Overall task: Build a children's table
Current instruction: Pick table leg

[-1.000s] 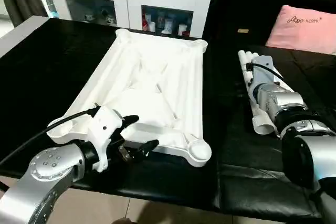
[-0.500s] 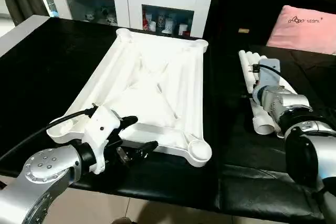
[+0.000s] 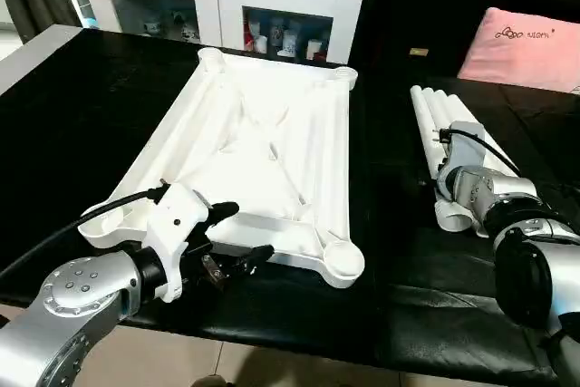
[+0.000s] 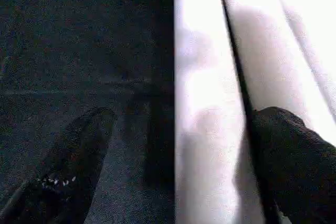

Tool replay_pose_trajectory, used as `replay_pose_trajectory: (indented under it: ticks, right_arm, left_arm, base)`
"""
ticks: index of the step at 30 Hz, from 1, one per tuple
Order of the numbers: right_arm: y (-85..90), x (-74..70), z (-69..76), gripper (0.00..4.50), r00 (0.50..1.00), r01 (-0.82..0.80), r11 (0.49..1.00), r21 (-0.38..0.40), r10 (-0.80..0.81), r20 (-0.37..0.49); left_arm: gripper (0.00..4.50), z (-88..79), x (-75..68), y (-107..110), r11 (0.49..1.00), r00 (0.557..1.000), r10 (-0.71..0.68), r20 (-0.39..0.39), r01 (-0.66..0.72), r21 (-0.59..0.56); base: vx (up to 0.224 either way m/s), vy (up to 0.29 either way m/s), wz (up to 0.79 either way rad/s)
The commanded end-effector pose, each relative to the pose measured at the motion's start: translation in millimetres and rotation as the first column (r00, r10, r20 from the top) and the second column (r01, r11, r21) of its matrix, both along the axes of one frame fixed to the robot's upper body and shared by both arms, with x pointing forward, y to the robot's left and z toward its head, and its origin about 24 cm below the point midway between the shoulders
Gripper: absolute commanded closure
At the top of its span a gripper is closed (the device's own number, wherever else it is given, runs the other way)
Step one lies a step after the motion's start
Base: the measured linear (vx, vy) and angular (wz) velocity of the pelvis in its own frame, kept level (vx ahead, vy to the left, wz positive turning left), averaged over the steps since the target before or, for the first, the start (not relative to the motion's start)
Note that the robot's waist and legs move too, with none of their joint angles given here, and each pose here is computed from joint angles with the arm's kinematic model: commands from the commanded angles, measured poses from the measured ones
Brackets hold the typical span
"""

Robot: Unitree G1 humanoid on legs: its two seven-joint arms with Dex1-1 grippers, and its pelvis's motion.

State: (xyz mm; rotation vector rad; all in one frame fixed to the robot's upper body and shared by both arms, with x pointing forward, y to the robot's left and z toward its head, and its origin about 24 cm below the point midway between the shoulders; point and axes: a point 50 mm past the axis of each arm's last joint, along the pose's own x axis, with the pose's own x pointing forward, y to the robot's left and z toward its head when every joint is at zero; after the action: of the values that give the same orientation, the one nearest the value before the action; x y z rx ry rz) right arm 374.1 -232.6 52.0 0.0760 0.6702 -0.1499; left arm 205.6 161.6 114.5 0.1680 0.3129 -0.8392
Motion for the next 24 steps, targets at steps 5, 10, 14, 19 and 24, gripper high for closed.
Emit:
replay_pose_trajectory:
  ticks: [5,10,14,19,24]
  right_arm:
    - [4.0,-4.2,-8.1,0.66,1.000,0.003,0.996,0.088,-0.001,-0.025]
    - [2.5,-5.3,-9.4,1.19,1.000,-0.004,0.998,0.069,0.006,-0.029]
    - [1.2,-6.3,-10.5,1.54,0.999,-0.006,0.997,0.071,0.008,-0.031]
    - [-0.7,-6.1,-10.2,1.91,1.000,0.019,0.994,0.106,-0.019,-0.003]
    - [-2.4,-6.6,-10.5,2.24,1.000,0.026,0.994,0.109,-0.027,0.002]
  left_arm:
    - [0.00,5.7,0.3,-2.3,1.000,1.000,-0.017,0.022,0.017,0.006]
    - [0.00,5.8,1.6,-3.4,1.000,0.999,-0.022,0.025,0.022,0.005]
    - [0.00,5.7,2.1,-4.1,1.000,0.999,-0.025,0.026,0.025,0.005]
    - [0.00,5.2,3.6,-4.8,1.000,0.999,-0.030,0.027,0.030,0.006]
    - [0.00,5.3,5.3,-5.5,0.999,0.999,-0.034,0.031,0.033,0.006]
  base:
    - [0.000,0.000,0.00]
    - [0.000,0.000,0.00]
    - [0.000,0.000,0.00]
    - [0.000,0.000,0.00]
    - [0.000,0.000,0.00]
